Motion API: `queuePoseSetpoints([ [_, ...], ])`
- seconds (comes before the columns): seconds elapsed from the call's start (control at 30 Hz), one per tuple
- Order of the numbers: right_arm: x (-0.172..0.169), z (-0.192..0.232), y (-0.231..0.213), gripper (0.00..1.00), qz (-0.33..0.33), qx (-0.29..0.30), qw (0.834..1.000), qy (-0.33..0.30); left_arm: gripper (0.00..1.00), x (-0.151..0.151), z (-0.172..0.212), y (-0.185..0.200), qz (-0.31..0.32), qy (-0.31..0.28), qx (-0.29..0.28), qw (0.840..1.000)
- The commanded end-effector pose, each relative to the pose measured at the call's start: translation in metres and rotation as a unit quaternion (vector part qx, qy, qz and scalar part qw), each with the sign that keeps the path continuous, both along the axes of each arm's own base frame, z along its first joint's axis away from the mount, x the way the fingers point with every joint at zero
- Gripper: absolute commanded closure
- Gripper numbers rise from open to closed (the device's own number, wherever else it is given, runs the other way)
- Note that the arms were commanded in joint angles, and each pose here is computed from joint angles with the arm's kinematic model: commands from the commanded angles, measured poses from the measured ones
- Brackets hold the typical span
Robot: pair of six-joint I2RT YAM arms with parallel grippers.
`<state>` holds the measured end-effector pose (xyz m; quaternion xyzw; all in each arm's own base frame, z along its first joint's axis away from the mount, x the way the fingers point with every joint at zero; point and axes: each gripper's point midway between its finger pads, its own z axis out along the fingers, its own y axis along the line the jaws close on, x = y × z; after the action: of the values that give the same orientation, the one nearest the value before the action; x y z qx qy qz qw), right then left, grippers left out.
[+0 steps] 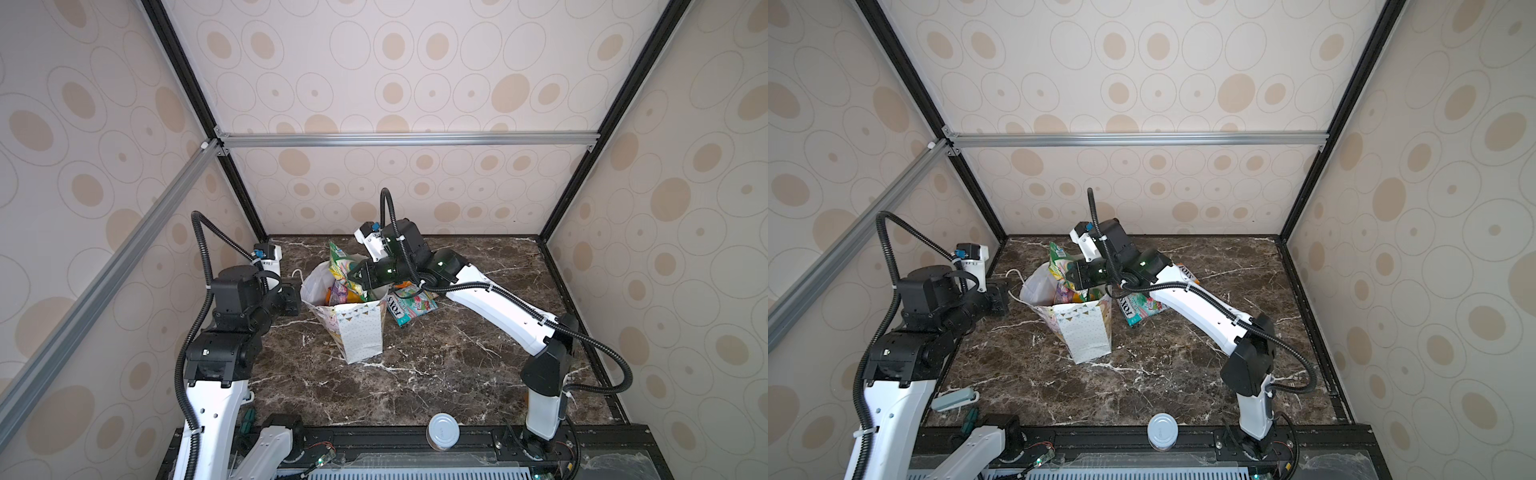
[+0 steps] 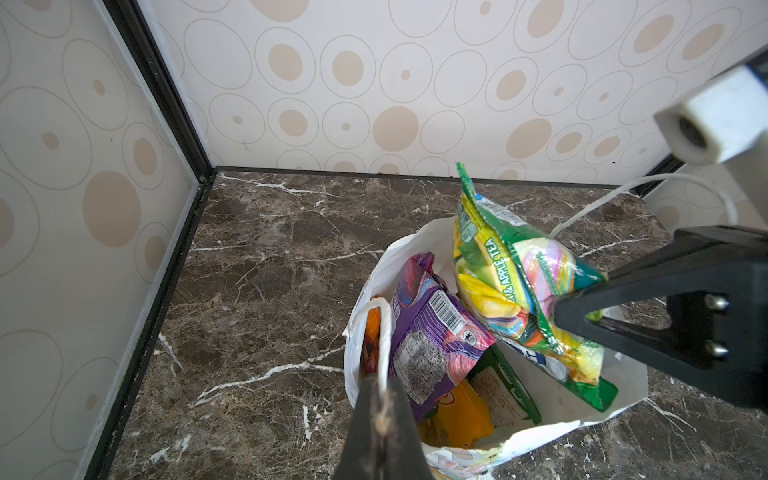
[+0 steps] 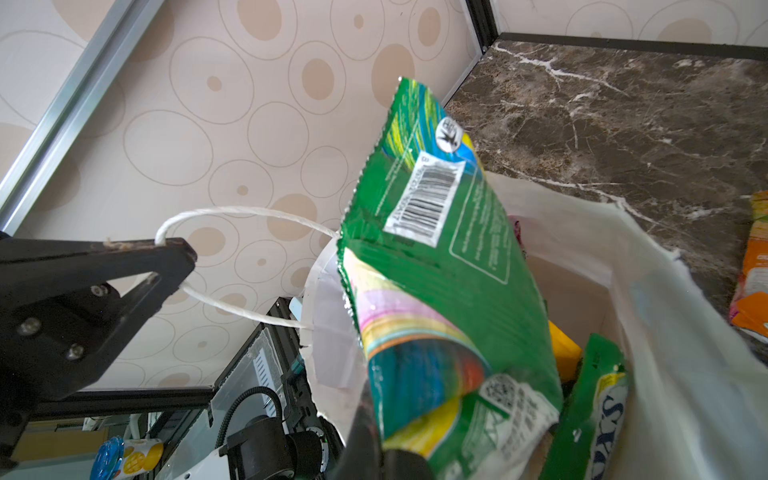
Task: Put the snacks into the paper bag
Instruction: 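Lower the green packet into the bag and open the right gripper, then raise the right gripper out of the bag and move it back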
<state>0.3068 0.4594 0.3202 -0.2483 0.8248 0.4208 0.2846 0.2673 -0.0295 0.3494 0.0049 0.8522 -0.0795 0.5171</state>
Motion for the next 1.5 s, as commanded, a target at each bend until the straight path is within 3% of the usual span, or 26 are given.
queuePoseSetpoints([
  [0.0, 0.009, 0.002, 0.001, 0.91, -0.009, -0.006, 0.999, -0.030, 1.00, 0.002, 0.001, 0.001, -0.003, -0.012, 0.013, 1.000],
  [0.13, 0.011, 0.006, -0.006, 0.77, -0.009, -0.032, 0.998, -0.056, 1.00, 0.004, 0.000, 0.001, -0.005, -0.009, 0.020, 1.000],
  [0.4, -0.009, 0.028, -0.011, 0.53, 0.029, -0.019, 0.996, -0.078, 1.00, 0.001, 0.002, 0.005, 0.001, -0.014, 0.029, 0.999],
  [0.67, 0.002, 0.035, -0.037, 0.58, -0.023, -0.086, 0.988, -0.123, 1.00, -0.004, 0.008, 0.005, 0.004, -0.023, 0.023, 0.999],
  [1.03, -0.022, 0.053, -0.046, 0.60, -0.018, -0.065, 0.988, -0.141, 1.00, -0.003, 0.006, 0.006, 0.004, -0.021, 0.029, 0.999],
  [1.47, -0.043, 0.078, -0.106, 0.61, -0.082, -0.035, 0.980, -0.176, 1.00, -0.004, 0.021, 0.009, 0.009, -0.029, 0.042, 0.999],
])
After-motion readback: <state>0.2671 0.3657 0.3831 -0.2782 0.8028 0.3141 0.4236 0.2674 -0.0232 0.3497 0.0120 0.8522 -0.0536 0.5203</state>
